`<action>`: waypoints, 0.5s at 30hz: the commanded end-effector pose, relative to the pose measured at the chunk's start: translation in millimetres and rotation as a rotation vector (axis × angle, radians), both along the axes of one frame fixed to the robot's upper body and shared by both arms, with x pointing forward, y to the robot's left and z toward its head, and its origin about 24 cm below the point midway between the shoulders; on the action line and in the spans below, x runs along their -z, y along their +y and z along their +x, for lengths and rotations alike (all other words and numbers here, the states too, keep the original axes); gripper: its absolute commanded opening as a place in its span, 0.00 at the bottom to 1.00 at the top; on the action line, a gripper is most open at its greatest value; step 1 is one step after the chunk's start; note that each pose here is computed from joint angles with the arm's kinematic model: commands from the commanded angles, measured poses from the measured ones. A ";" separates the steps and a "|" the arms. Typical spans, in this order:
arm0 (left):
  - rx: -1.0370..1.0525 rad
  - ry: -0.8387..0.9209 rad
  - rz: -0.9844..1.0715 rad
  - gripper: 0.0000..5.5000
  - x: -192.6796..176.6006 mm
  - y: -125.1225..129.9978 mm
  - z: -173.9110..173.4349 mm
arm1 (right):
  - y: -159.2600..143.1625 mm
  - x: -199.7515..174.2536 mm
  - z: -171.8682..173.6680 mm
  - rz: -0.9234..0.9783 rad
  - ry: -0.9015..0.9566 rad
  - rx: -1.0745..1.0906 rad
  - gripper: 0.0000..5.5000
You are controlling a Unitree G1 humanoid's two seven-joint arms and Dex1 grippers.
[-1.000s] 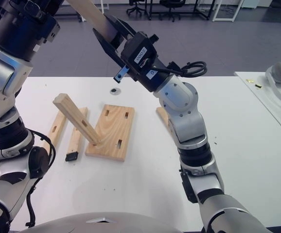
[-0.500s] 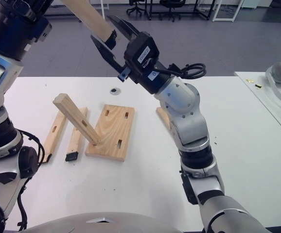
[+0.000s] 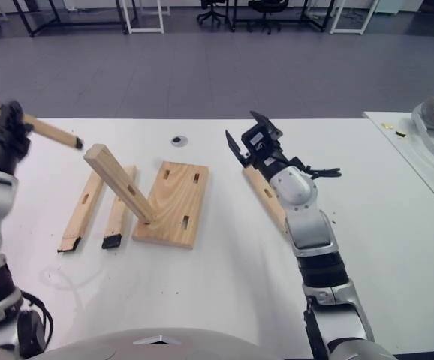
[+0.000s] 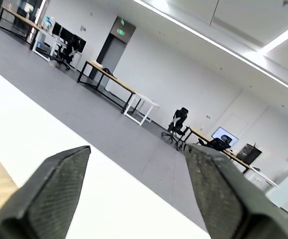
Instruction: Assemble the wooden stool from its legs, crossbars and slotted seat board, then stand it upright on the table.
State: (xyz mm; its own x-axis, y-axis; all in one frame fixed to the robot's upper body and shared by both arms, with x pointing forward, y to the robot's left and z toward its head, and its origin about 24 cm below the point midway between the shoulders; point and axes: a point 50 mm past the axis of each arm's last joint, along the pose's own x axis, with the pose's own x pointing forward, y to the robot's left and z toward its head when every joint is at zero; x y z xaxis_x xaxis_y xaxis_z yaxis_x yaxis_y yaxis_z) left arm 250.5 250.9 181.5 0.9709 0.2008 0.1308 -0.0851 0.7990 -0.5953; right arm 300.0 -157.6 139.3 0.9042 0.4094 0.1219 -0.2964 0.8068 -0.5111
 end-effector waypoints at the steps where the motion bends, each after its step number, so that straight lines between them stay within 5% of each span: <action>1: -0.040 0.116 0.036 0.07 36.5 -16.7 -0.9 | -6.6 26.1 -0.9 -0.002 0.058 0.034 0.63; 6: -0.029 0.172 0.052 0.07 63.7 -39.0 -3.0 | -12.1 39.3 -0.6 -0.005 0.079 0.053 0.63; 15: -0.054 0.204 0.122 0.07 96.0 -39.2 -1.6 | -7.8 48.6 -2.6 0.002 0.097 0.042 0.63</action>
